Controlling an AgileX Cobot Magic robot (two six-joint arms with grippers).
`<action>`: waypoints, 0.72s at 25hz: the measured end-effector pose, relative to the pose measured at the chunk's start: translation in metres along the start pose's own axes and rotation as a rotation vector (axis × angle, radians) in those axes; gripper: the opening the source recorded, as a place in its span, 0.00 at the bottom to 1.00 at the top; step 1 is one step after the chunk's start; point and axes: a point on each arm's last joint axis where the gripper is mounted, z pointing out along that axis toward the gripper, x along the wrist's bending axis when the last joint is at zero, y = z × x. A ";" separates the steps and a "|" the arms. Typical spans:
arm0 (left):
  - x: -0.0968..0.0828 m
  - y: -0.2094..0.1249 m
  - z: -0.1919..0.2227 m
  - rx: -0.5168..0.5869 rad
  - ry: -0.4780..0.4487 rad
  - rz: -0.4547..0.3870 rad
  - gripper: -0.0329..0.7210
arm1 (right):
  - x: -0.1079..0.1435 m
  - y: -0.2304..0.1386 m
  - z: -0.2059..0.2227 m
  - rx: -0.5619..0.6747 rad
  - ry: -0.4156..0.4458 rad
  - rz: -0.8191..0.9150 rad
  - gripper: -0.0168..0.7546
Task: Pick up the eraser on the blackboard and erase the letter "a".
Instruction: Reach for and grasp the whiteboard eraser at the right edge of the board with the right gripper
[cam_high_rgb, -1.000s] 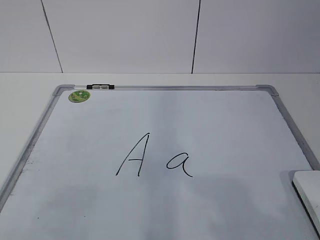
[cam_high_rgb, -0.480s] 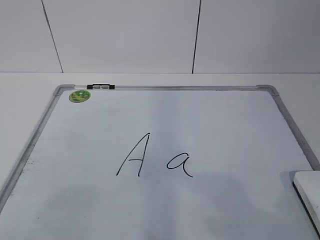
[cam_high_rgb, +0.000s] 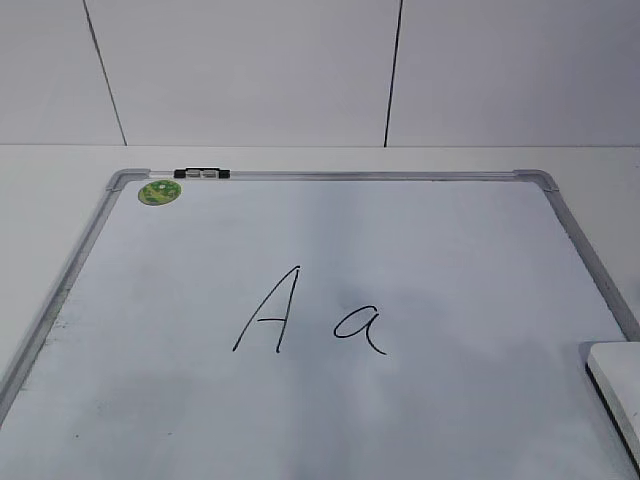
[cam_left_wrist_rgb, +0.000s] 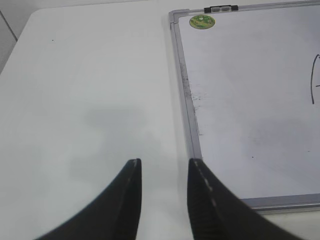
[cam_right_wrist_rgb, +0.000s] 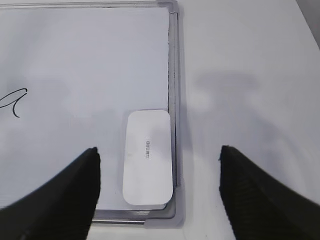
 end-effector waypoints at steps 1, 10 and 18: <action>0.000 0.000 0.000 0.000 0.000 0.000 0.36 | 0.000 0.006 0.002 0.011 0.003 -0.001 0.79; 0.000 0.000 0.000 0.000 0.000 0.000 0.35 | -0.002 0.047 0.024 0.109 0.016 0.001 0.79; 0.000 0.000 0.000 0.000 0.000 0.000 0.35 | 0.005 0.056 0.056 0.298 0.098 0.041 0.79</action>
